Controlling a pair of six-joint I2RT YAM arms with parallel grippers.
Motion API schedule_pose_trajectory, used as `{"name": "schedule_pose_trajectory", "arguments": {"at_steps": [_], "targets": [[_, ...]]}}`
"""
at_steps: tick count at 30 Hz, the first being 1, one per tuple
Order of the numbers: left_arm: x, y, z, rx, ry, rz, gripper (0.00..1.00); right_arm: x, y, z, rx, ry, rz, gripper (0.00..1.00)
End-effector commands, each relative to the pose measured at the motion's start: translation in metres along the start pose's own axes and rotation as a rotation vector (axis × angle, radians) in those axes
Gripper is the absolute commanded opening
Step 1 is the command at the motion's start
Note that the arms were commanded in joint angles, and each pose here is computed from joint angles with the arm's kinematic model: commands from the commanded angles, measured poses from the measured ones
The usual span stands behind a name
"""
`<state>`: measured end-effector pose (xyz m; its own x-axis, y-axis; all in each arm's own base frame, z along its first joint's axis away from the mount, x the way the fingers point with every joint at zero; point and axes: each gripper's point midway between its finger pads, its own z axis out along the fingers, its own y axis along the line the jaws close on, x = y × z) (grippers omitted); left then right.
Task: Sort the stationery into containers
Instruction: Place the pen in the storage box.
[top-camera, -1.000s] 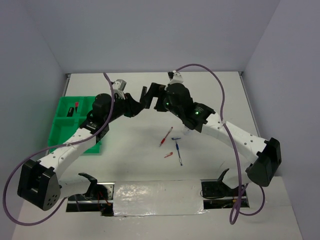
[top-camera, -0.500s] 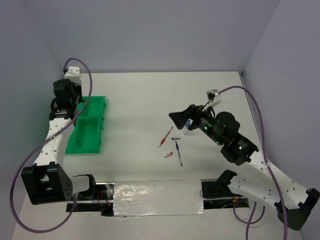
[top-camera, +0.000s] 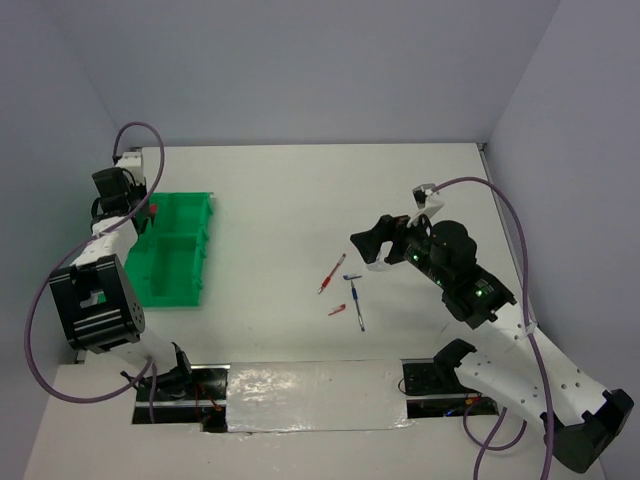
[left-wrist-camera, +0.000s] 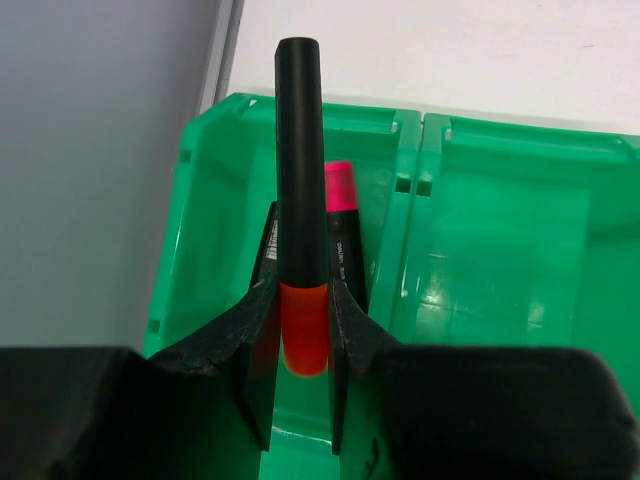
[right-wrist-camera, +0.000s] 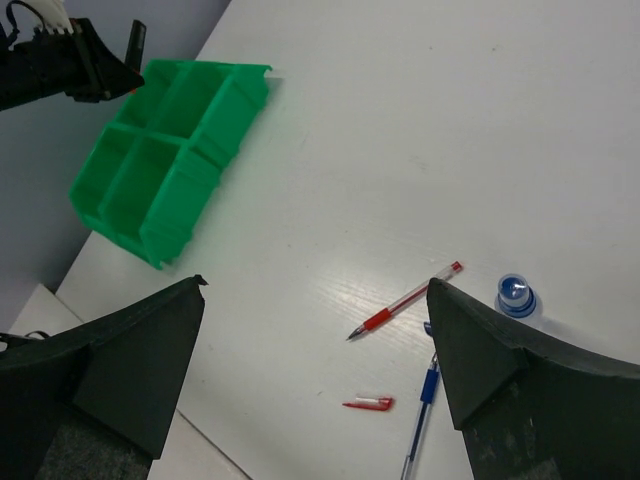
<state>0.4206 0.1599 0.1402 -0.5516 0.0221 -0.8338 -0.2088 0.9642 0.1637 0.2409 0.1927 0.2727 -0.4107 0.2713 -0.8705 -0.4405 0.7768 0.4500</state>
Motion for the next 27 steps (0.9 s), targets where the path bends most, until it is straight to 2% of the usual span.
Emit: {"name": "schedule_pose_trajectory", "arguments": {"at_steps": [1,3,6,15,16,20,21,23,24,25,26,27], "targets": [[-0.009,-0.001,0.005,-0.012,-0.068,-0.048,0.11,-0.004,0.006,-0.005,-0.062,-0.007,-0.023,1.0],[-0.003,0.004,0.008,-0.038,-0.06,-0.054,0.17,-0.003,0.007,-0.005,-0.066,-0.007,-0.022,1.0],[0.001,0.003,0.011,-0.028,-0.052,-0.049,0.32,-0.002,0.004,-0.004,-0.053,-0.01,-0.02,1.0],[0.01,0.03,0.016,-0.066,-0.035,-0.121,0.47,-0.006,0.008,-0.006,-0.072,-0.027,-0.011,1.0],[0.009,0.031,0.016,-0.065,-0.043,-0.12,0.56,-0.008,0.008,-0.006,-0.07,-0.032,-0.011,1.0],[0.003,0.033,0.011,-0.065,-0.074,-0.171,0.58,-0.006,0.006,-0.005,-0.058,-0.029,-0.012,1.0],[-0.01,0.034,0.003,-0.057,-0.111,-0.169,0.58,-0.006,0.003,-0.004,-0.045,-0.027,-0.011,1.0],[-0.039,0.032,-0.012,-0.042,-0.201,-0.256,0.58,-0.006,-0.001,-0.004,-0.027,-0.025,-0.013,1.0],[-0.063,0.033,-0.029,-0.038,-0.265,-0.285,0.67,-0.007,-0.002,-0.005,-0.024,-0.026,-0.013,1.0],[-0.071,0.031,-0.039,-0.032,-0.269,-0.332,0.9,-0.008,-0.005,-0.005,-0.013,-0.031,-0.014,1.0],[-0.097,0.033,-0.054,-0.027,-0.313,-0.449,0.99,-0.01,-0.006,-0.006,-0.004,-0.031,-0.015,1.0],[-0.114,0.033,-0.075,-0.017,-0.336,-0.507,0.99,-0.012,-0.011,-0.007,0.021,-0.038,-0.019,1.0]]}}
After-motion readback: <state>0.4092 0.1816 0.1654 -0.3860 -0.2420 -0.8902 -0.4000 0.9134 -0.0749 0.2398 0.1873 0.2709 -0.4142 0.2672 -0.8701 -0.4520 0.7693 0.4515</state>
